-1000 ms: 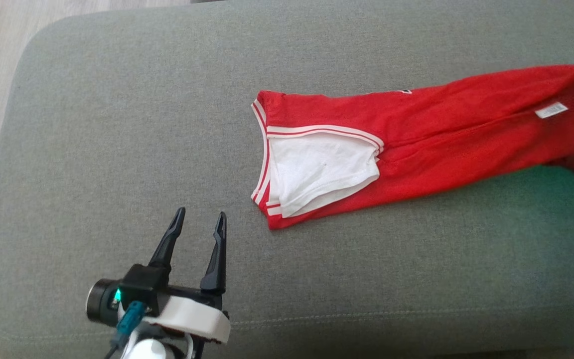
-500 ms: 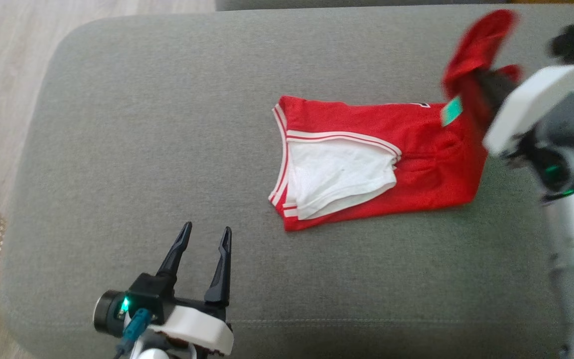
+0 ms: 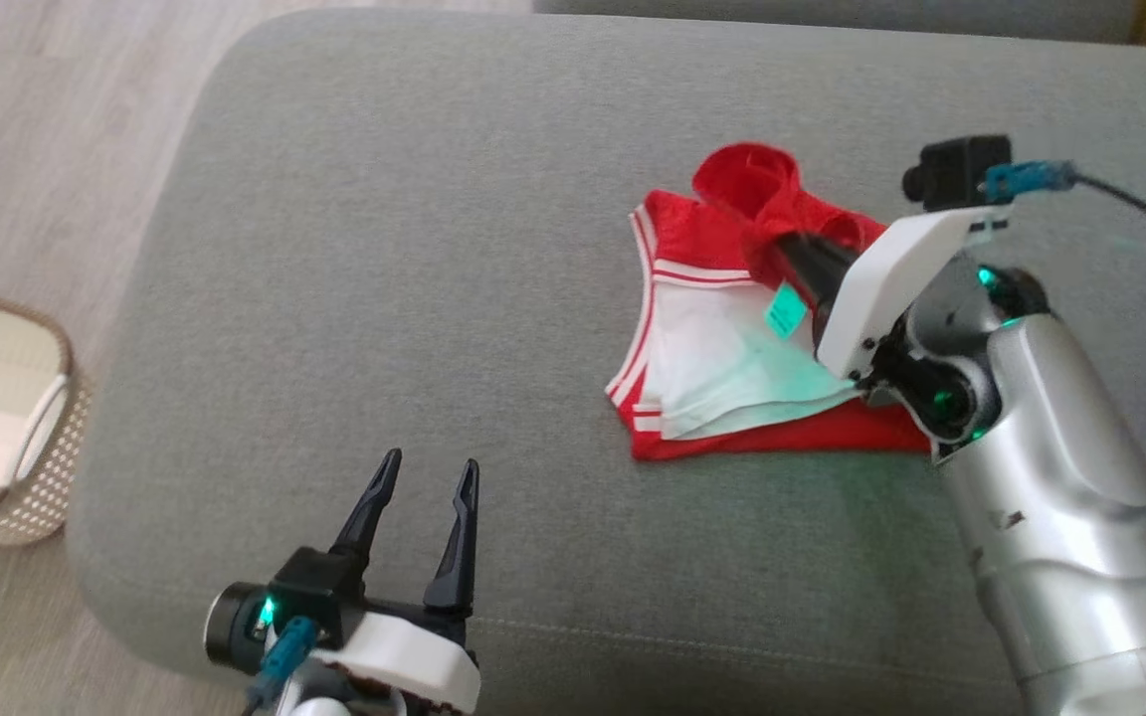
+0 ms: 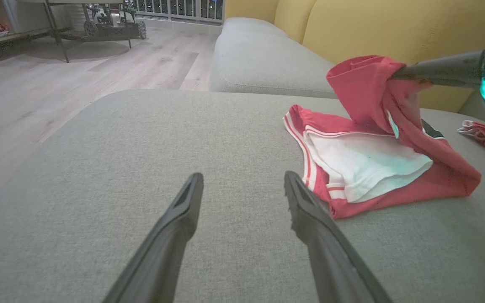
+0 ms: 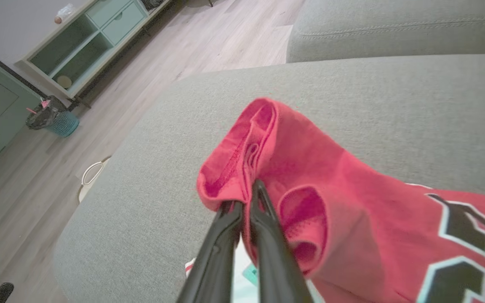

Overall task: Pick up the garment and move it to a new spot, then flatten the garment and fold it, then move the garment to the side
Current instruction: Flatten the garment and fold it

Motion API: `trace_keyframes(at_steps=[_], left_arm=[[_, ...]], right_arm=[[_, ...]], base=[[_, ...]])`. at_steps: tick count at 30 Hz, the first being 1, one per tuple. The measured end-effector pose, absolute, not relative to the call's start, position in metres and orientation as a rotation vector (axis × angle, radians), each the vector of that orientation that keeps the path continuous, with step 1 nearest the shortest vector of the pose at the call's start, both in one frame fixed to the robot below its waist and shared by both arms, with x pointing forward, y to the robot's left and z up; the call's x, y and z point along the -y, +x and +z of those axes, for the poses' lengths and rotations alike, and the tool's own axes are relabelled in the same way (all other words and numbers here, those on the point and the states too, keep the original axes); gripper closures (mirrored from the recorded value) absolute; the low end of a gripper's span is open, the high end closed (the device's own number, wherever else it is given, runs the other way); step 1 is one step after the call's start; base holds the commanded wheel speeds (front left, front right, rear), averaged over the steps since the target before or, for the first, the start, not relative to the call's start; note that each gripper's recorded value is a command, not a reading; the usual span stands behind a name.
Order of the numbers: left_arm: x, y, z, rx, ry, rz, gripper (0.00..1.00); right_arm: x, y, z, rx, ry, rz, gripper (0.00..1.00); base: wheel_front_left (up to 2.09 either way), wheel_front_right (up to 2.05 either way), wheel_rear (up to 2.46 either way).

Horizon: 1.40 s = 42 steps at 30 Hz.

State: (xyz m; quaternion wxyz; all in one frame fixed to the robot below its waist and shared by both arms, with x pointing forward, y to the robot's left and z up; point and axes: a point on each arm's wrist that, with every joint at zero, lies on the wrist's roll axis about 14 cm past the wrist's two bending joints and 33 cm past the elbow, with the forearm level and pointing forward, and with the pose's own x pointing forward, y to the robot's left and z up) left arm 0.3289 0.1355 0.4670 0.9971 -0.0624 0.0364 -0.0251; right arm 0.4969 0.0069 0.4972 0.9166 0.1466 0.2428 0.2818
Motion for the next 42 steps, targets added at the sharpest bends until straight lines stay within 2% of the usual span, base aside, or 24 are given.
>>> trace_keyframes(at_steps=[15,17,23,25,27,31,35,39,42], left_arm=[[-0.145,0.317,0.461,-0.091,-0.134,-0.007,0.0],[-0.144,0.317,0.461,-0.091,-0.136,-0.008,0.0],[-0.142,0.318,0.462,-0.087,-0.14,-0.016,0.0],[-0.141,0.318,0.462,-0.087,-0.141,-0.021,0.0],[-0.139,0.319,0.462,-0.088,-0.142,-0.025,0.0],[-0.141,0.318,0.46,-0.094,-0.145,-0.018,0.0],[-0.141,0.318,0.458,-0.1,-0.147,-0.018,0.0],[-0.141,0.319,0.459,-0.099,-0.146,-0.022,0.0],[-0.143,0.32,0.459,-0.099,-0.146,-0.015,0.0]], right_arm=[[-0.049,0.486,0.465,-0.581,0.344,0.637,1.0],[-0.052,0.484,0.463,-0.587,0.344,0.645,0.0],[-0.056,0.485,0.475,-0.543,0.399,0.65,0.0],[-0.055,0.492,0.488,-0.504,0.422,0.643,0.0],[-0.048,0.51,0.519,-0.398,0.426,0.637,0.0],[0.0,0.538,0.542,-0.273,0.28,0.564,0.0],[0.042,0.544,0.522,-0.29,0.128,0.498,0.0],[0.034,0.522,0.482,-0.383,0.053,0.542,0.0],[0.026,0.514,0.47,-0.394,0.046,0.571,0.0]], base=[[0.0,0.0,0.0],[0.0,0.0,0.0],[0.0,0.0,0.0],[0.0,0.0,0.0],[0.0,0.0,0.0],[0.0,0.0,0.0],[0.0,0.0,0.0],[0.0,0.0,0.0],[0.0,0.0,0.0]])
